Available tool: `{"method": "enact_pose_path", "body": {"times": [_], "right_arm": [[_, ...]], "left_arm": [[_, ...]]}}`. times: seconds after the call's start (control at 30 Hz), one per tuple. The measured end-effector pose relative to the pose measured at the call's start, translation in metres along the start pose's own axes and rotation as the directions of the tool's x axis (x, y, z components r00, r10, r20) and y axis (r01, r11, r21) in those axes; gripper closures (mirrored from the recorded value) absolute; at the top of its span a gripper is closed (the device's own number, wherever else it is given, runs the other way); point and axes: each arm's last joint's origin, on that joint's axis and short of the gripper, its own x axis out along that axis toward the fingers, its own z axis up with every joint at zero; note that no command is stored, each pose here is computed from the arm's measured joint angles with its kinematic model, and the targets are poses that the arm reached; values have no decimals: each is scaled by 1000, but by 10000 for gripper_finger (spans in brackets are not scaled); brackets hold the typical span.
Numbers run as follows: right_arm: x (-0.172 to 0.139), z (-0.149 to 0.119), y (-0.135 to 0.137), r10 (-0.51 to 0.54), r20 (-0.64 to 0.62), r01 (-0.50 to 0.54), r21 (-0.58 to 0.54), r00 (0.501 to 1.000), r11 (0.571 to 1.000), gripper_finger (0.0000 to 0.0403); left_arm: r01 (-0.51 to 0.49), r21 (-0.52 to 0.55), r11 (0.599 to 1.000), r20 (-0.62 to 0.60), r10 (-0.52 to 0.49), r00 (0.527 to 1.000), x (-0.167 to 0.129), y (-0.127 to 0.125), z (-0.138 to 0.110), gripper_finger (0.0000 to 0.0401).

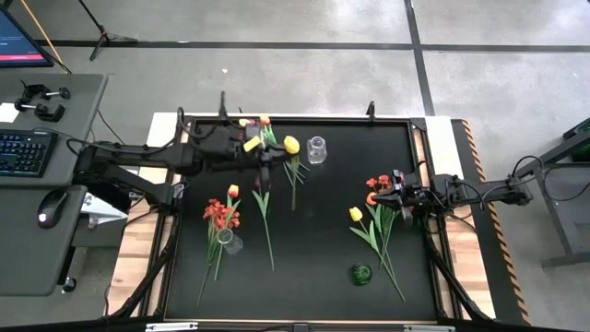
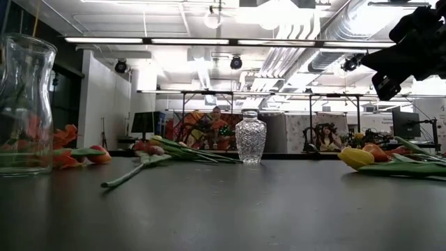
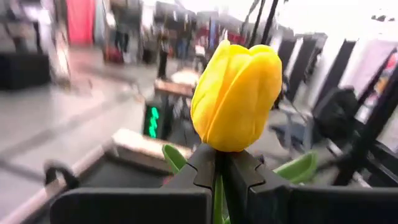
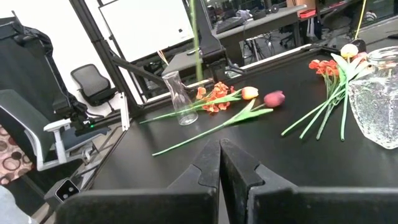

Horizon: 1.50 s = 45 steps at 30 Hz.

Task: Sort flowers into vase by color
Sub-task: Put the left yellow tulip into the top transparent vase

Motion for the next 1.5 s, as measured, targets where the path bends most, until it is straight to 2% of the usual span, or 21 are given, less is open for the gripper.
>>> {"method": "enact_pose_path", "body": {"times": [0.07,0.2,0.3,0.4,0.5,0.67,0.9,1.03,1.23,1.5], "right_arm": [[0,0,0,0,0,0,0,1000,1000,402],[0,0,0,0,1,0,0,1000,1000,402],[0,0,0,0,0,0,0,1000,1000,402],[0,0,0,0,0,0,0,1000,1000,402],[0,0,0,0,0,0,0,1000,1000,402],[0,0,0,0,0,0,0,1000,1000,402],[0,0,0,0,0,0,0,1000,1000,402],[0,0,0,0,0,0,0,1000,1000,402],[0,0,0,0,1,0,0,1000,1000,402],[0,0,0,0,0,0,0,1000,1000,402]], "left_arm": [[-30,49,998,70,26,997,2,6,7,400],[-156,171,973,186,124,975,13,29,13,400],[-233,176,956,212,194,958,28,56,12,401],[-266,193,945,213,224,951,42,79,14,401],[-277,211,937,208,234,950,57,97,14,401],[-266,222,938,154,236,959,80,120,-1,401],[-233,177,956,104,217,970,94,126,-19,401],[-227,116,967,18,226,974,98,128,-32,396],[-233,111,966,-121,246,962,97,131,-46,351],[-214,53,975,-181,220,959,90,127,-43,238]]}}
